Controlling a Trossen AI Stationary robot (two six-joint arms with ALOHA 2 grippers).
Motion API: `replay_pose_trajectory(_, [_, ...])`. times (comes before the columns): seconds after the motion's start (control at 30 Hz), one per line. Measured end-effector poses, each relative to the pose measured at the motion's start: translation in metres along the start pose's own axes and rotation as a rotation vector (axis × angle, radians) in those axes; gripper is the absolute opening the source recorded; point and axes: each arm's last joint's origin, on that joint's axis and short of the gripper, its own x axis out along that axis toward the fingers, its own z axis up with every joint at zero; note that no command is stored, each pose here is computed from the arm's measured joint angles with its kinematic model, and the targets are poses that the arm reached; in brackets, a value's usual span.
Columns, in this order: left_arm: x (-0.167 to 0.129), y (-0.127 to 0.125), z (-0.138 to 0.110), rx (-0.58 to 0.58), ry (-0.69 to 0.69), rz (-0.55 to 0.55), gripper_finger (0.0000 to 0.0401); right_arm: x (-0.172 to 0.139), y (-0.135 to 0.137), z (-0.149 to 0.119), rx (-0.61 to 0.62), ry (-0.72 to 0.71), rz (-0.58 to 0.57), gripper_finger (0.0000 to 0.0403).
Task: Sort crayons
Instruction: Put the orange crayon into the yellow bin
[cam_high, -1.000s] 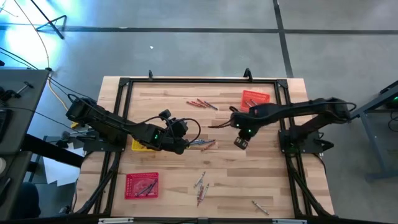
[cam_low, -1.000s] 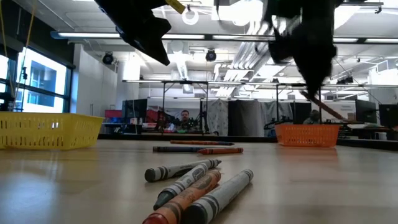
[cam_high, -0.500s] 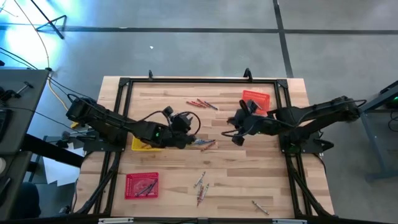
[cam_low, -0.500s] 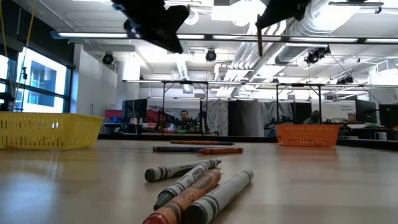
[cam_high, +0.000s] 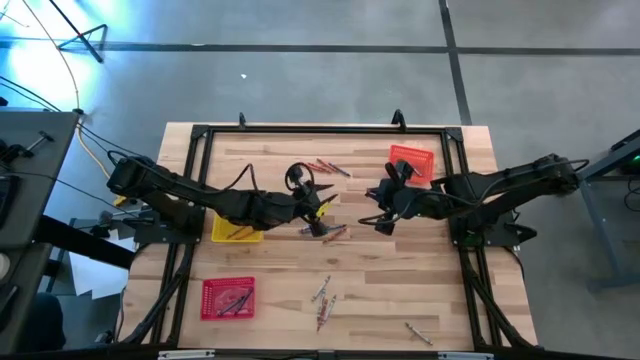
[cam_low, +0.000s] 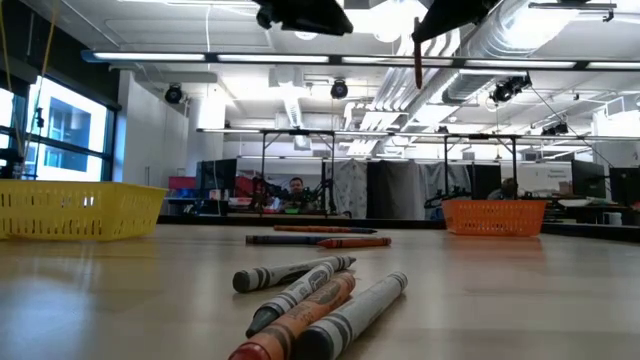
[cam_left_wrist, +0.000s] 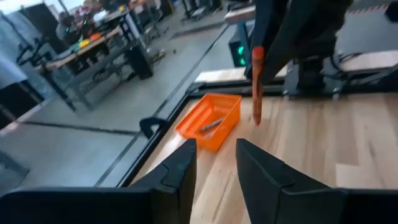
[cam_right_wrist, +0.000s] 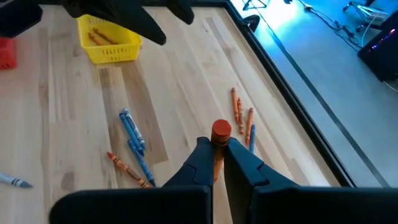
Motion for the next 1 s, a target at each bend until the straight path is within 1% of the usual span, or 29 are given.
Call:
replay_pose_trajectory(0.1, [0.000, -0.001, 0.002, -0.010, -0.020, -0.053, 0.0121, -0.003, 0.003, 0.000, -0.019, -0.016, 0.007, 0.0006])
replay_pose_trajectory(0.2, [0.000, -0.003, 0.004, -0.049, -0.053, -0.115, 0.0137, -0.005, 0.004, 0.005, -0.025, -0.065, 0.018, 0.0007])
replay_pose_trajectory(0.27, [0.002, -0.005, 0.005, -0.063, -0.076, -0.134, 0.0147, -0.005, 0.005, 0.009, -0.034, -0.094, 0.022, 0.0007])
replay_pose_trajectory(0.43, [0.003, -0.006, 0.008, -0.074, -0.107, -0.130, 0.0167, -0.005, 0.006, 0.014, -0.057, -0.147, 0.028, 0.0007])
replay_pose_trajectory(0.63, [0.003, -0.006, 0.008, -0.075, -0.114, -0.126, 0.0185, -0.006, 0.006, 0.016, -0.054, -0.159, 0.033, 0.0007])
replay_pose_trajectory(0.73, [0.003, -0.005, 0.011, -0.091, -0.140, -0.131, 0.0191, -0.006, 0.007, 0.019, -0.044, -0.188, 0.052, 0.0007])
replay_pose_trajectory(0.9, [0.002, -0.006, 0.013, -0.098, -0.162, -0.166, 0.0198, -0.008, 0.009, 0.025, -0.057, -0.243, 0.116, 0.0007])
replay_pose_trajectory(1.0, [0.002, -0.006, 0.013, -0.101, -0.162, -0.168, 0.0198, -0.008, 0.009, 0.028, -0.066, -0.272, 0.117, 0.0007])
